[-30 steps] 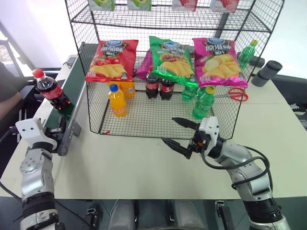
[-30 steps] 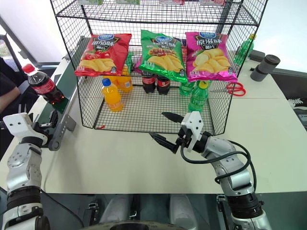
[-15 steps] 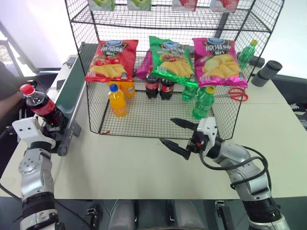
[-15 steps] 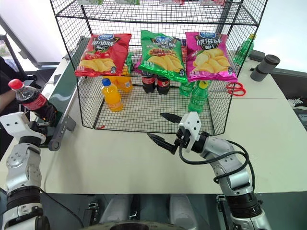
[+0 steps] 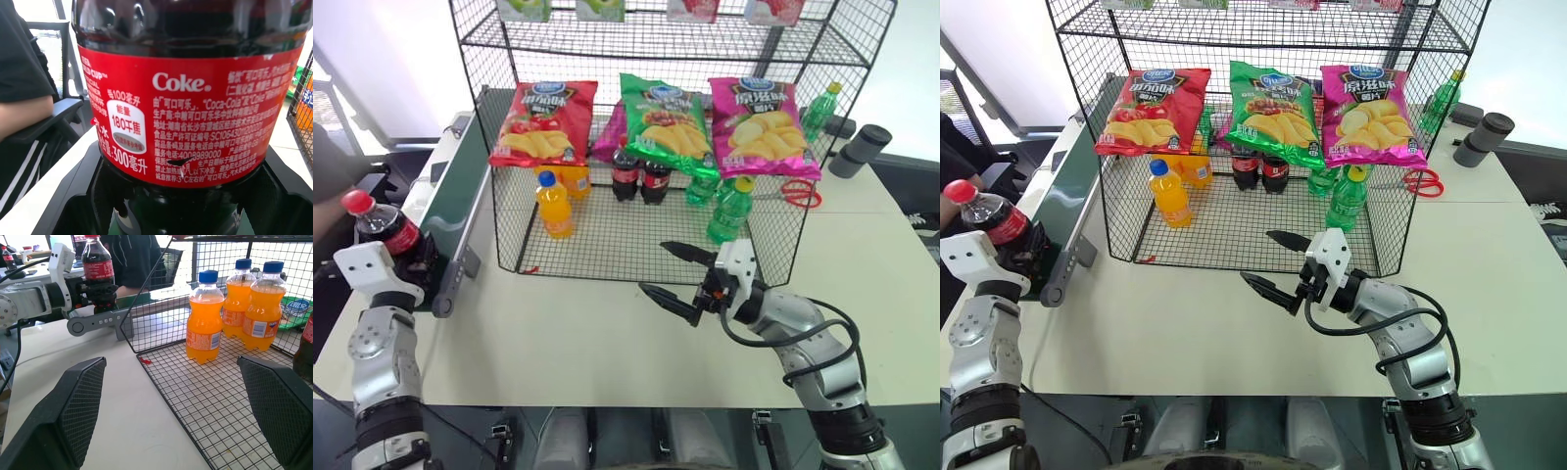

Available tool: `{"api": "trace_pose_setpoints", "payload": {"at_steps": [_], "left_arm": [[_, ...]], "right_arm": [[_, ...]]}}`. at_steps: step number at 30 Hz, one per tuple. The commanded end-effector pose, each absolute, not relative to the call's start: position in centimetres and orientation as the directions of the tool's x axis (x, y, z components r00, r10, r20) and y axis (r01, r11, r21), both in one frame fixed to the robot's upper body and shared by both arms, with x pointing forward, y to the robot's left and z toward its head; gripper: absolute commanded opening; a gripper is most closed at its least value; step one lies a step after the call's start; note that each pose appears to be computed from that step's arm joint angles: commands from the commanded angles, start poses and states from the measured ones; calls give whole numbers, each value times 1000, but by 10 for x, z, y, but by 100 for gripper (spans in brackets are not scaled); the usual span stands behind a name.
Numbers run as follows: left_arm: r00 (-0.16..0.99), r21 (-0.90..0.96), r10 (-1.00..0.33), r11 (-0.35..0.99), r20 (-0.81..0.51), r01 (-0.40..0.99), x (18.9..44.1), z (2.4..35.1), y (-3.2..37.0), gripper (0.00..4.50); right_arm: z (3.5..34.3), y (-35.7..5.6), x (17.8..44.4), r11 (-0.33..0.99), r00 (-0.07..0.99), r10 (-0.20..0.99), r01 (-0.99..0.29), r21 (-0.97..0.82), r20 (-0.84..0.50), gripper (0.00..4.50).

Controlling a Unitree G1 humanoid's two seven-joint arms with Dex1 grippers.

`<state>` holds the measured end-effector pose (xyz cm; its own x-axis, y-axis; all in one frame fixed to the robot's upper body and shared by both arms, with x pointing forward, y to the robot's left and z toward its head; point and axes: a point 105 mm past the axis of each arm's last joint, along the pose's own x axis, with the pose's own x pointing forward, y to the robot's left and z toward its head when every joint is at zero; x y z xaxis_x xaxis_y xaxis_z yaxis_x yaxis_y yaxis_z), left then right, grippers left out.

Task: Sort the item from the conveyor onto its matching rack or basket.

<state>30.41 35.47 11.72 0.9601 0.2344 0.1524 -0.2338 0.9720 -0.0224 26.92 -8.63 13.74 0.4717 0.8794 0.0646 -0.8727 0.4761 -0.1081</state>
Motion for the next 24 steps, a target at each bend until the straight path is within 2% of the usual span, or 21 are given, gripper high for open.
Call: {"api": "trace_pose_setpoints", "payload": {"at_steps": [1,6,9,15,17,24], "left_arm": [[941,26,87,995,327,-101,298,185,346,287],[930,51,-246,969,273,241,287,210,305,287],[871,59,-444,895,212,442,284,215,269,287],[662,70,-747,665,62,743,282,185,174,287],[573,80,-818,574,42,815,282,175,143,287],[339,178,-941,334,-1,926,284,160,82,287]], "right_arm": [[149,-85,266,461,452,887,-877,-137,94,450],[152,-85,267,445,437,895,-889,-107,94,450],[158,-81,265,410,401,909,-909,-71,110,450],[175,-69,262,369,356,923,-927,-70,147,450],[179,-65,261,362,348,925,-929,-73,154,450],[182,-59,264,375,363,919,-925,-54,155,450]]}}
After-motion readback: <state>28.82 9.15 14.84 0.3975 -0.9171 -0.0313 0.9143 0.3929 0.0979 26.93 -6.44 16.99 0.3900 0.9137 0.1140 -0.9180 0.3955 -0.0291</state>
